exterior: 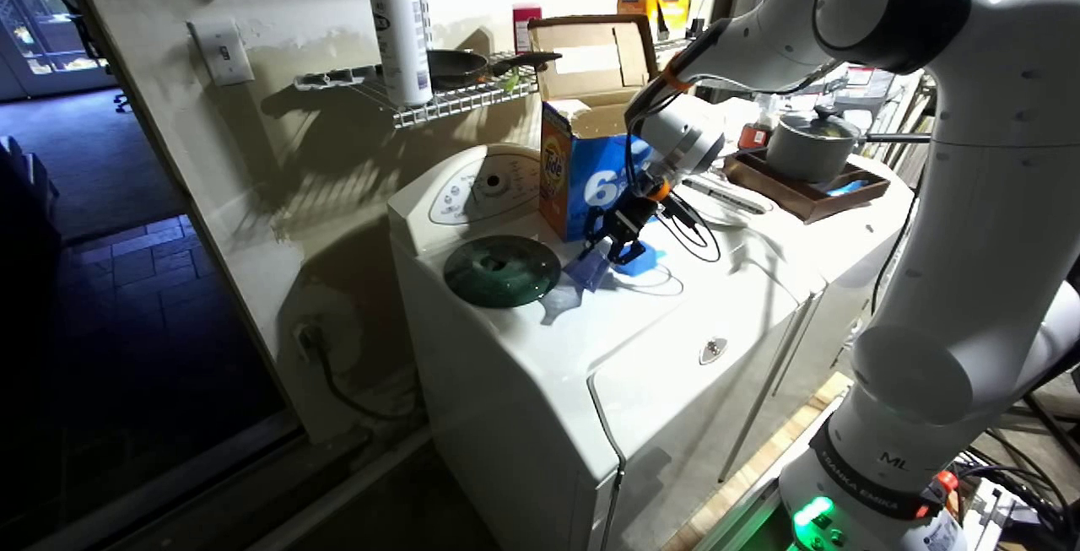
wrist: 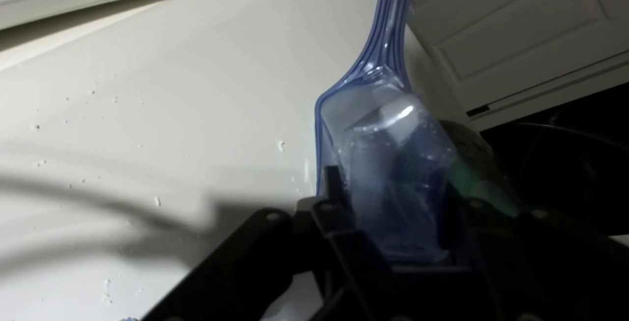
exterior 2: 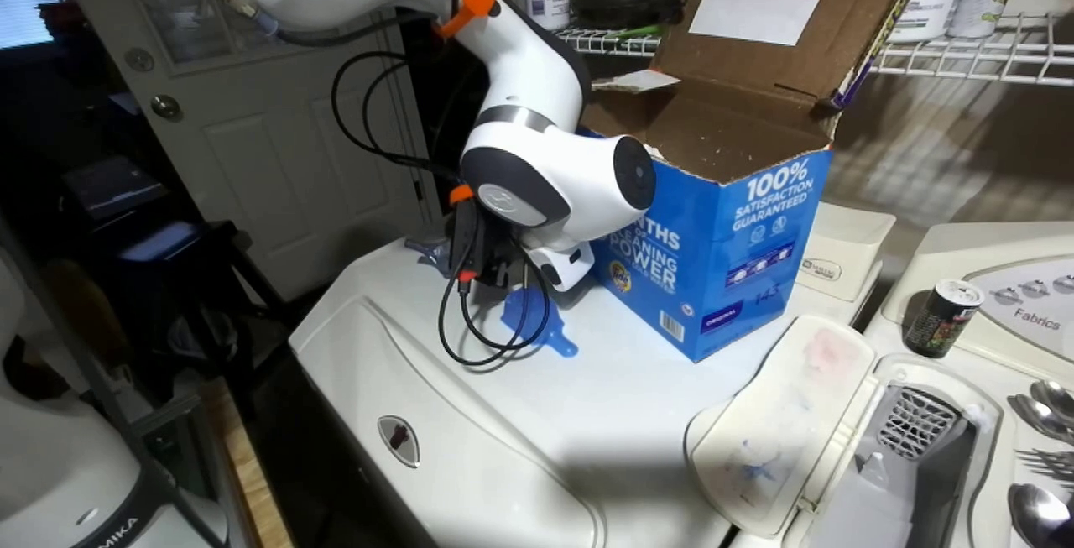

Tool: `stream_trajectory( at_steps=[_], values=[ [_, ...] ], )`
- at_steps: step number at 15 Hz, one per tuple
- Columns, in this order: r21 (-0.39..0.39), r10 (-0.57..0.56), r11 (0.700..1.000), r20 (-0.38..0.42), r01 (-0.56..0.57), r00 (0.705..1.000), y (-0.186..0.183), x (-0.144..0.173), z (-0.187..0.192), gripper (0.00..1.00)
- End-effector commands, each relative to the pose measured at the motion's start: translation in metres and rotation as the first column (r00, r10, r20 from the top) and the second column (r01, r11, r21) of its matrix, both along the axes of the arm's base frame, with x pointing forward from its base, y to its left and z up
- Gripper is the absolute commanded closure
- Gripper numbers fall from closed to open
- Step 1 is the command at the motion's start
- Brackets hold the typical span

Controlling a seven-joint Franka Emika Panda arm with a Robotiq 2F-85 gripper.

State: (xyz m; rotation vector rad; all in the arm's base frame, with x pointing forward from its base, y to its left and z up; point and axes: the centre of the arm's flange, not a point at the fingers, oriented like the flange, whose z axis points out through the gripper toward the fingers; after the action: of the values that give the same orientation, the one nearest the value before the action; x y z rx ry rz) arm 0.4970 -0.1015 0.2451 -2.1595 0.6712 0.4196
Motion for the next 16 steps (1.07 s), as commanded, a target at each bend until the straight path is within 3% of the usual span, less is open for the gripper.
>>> stream_trajectory(
  at_steps=[1,6,16],
  values=[
    [-0.051,0.04,0.998,0.071,-0.036,0.997,0.004,-0.014,-0.008,0.57],
    [-0.059,0.056,0.997,0.109,-0.05,0.992,0.0,-0.019,-0.009,0.59],
    [-0.052,0.1,0.995,0.205,-0.091,0.974,-0.01,-0.028,-0.018,0.52]
  ],
)
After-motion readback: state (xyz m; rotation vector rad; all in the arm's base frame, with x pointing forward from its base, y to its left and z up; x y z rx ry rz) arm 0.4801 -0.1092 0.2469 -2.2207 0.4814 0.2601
